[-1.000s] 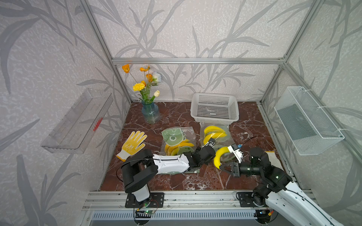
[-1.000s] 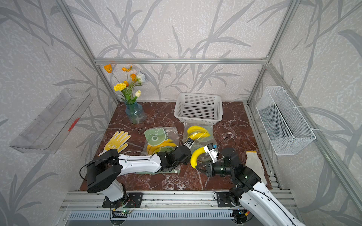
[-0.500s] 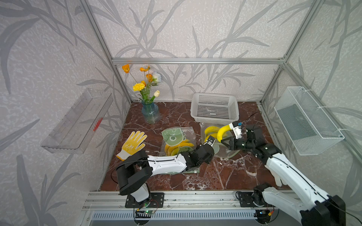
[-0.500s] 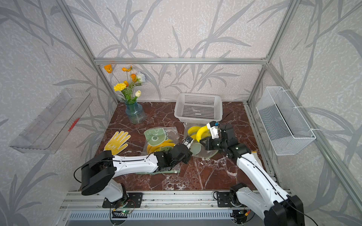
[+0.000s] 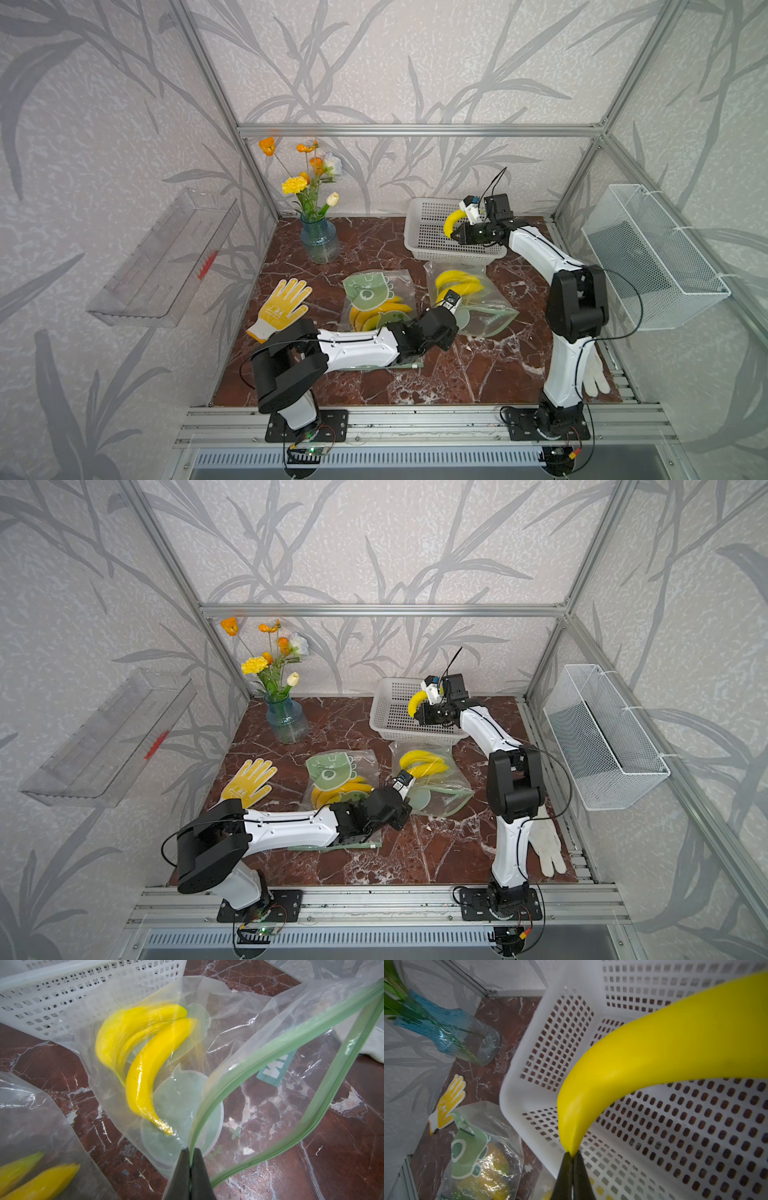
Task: Open the zip-top bag and take out the banana
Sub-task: Place the banana in the basket.
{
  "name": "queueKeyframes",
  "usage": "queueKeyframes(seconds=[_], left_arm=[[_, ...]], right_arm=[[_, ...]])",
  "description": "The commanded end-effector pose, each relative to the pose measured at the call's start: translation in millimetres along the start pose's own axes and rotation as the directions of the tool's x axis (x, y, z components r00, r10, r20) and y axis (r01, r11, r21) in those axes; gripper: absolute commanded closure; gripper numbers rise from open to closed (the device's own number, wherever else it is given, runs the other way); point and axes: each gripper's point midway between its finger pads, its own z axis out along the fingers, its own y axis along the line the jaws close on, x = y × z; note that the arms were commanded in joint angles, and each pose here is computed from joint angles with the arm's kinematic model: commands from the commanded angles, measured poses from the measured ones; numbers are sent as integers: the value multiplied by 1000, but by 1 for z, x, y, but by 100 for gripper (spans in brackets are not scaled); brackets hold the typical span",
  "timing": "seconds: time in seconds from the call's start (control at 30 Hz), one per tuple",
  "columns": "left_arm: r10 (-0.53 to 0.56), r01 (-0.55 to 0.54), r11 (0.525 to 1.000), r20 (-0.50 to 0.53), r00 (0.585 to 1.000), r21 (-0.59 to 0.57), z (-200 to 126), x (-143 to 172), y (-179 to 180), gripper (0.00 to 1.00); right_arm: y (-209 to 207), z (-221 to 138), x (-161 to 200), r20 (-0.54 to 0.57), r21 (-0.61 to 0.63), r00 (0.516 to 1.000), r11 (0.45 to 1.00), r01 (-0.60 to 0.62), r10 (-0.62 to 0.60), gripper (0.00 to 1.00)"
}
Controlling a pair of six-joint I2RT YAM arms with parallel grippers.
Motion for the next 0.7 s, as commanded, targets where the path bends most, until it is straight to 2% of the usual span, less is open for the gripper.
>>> queueKeyframes(seconds=[0.0, 0.3, 0.4, 0.47, 0.53, 0.67], left_arm=[[-16, 16, 1000, 28, 999, 4, 1, -14, -2, 100], [-20, 21, 1000, 18, 1000, -7, 3, -12, 2, 100], [-23, 23, 1000, 12, 1000, -10, 5, -12, 4, 100], [-25, 25, 1000, 11, 1000, -13, 5, -12, 5, 100], [-27, 27, 1000, 15, 1000, -11, 5, -13, 5, 100], [-29, 29, 1000, 13, 1000, -6, 5, -13, 4, 100]], right_arm=[[-20, 2, 5, -46, 79, 999, 997, -12, 15, 100], [-58, 7, 17, -59, 129, 991, 986, -109, 117, 99], [-61, 6, 15, -50, 129, 990, 984, -122, 130, 89], [-60, 1, 11, -36, 128, 991, 985, -120, 125, 74], [-54, -9, 4, -5, 124, 994, 987, -105, 106, 64], [-31, -46, -14, 101, 110, 993, 991, -69, 58, 54]])
